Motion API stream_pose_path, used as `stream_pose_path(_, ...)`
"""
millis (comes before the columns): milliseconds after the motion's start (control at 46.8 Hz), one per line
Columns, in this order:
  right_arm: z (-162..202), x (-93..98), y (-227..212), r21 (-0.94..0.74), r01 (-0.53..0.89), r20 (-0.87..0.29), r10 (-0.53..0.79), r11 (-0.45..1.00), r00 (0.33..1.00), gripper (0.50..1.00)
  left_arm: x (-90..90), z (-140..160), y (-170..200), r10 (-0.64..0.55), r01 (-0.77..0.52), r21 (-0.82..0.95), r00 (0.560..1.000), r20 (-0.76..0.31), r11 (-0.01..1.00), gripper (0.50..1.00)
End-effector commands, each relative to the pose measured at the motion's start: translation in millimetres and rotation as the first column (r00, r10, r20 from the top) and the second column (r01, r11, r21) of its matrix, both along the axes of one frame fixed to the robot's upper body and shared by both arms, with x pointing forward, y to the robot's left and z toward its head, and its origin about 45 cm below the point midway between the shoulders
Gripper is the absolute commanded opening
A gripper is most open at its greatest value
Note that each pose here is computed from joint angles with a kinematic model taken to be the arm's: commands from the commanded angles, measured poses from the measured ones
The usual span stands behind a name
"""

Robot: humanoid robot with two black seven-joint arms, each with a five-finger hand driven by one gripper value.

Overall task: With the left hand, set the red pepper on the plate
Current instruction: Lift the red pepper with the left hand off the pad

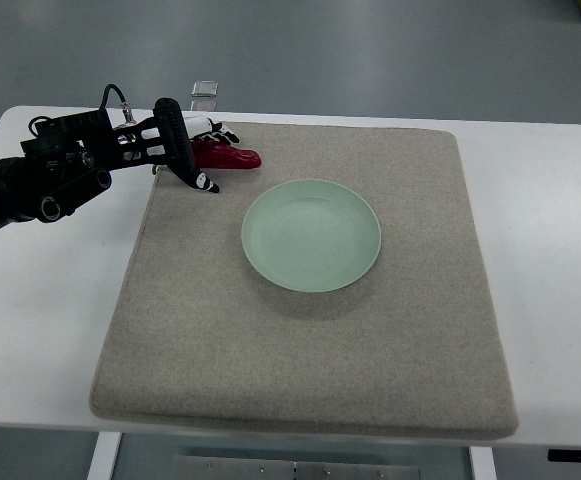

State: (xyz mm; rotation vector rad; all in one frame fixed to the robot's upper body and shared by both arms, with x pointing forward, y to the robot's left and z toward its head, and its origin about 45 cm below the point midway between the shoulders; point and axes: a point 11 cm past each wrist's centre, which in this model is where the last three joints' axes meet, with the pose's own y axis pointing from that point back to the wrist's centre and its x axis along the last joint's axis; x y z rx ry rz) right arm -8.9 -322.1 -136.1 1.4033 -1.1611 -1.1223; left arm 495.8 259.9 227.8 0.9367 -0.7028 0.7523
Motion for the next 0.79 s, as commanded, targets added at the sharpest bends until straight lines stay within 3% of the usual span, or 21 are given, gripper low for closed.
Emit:
stream_pose_path(0,0.0,0.0,0.0,0.000,0.000,0.000,0.000,1.000,1.000,0.928,0.7,1.2,1.0,0.003,-0.003,0.001,1.000,0.004,1.000,0.797)
stream_pose_path(192,0.0,0.0,0.0,0.000,0.000,0.000,0.000,1.000,1.000,0.928,0.7,1.2,0.6,0.002,-0.002,0.001,1.000,0.005,1.000,0.696)
stream_pose_path(256,0.0,0.0,0.0,0.000,0.000,0.000,0.000,1.000,1.000,0.928,0.5,1.1,0.1,0.001,-0.001,0.000,1.000,0.004,1.000,0.630)
stream_pose_path(299,0.0,0.0,0.0,0.000,0.000,0.000,0.000,1.000,1.000,0.928,0.6,1.3,0.1,0.001,-0.001,0.000,1.000,0.006,1.000,0.619)
stream_pose_path(449,0.0,0.0,0.0,0.000,0.000,0.000,0.000,1.000,1.000,0.928,1.0,2.2,-0.1,0.001,-0.001,0.000,1.000,0.009,1.000,0.510)
stream_pose_path(769,0.0,0.0,0.0,0.000,0.000,0.000,0.000,1.000,1.000,0.928,1.0,2.4,-0.7,0.005,-0.005,-0.013,1.000,0.004,1.000,0.503)
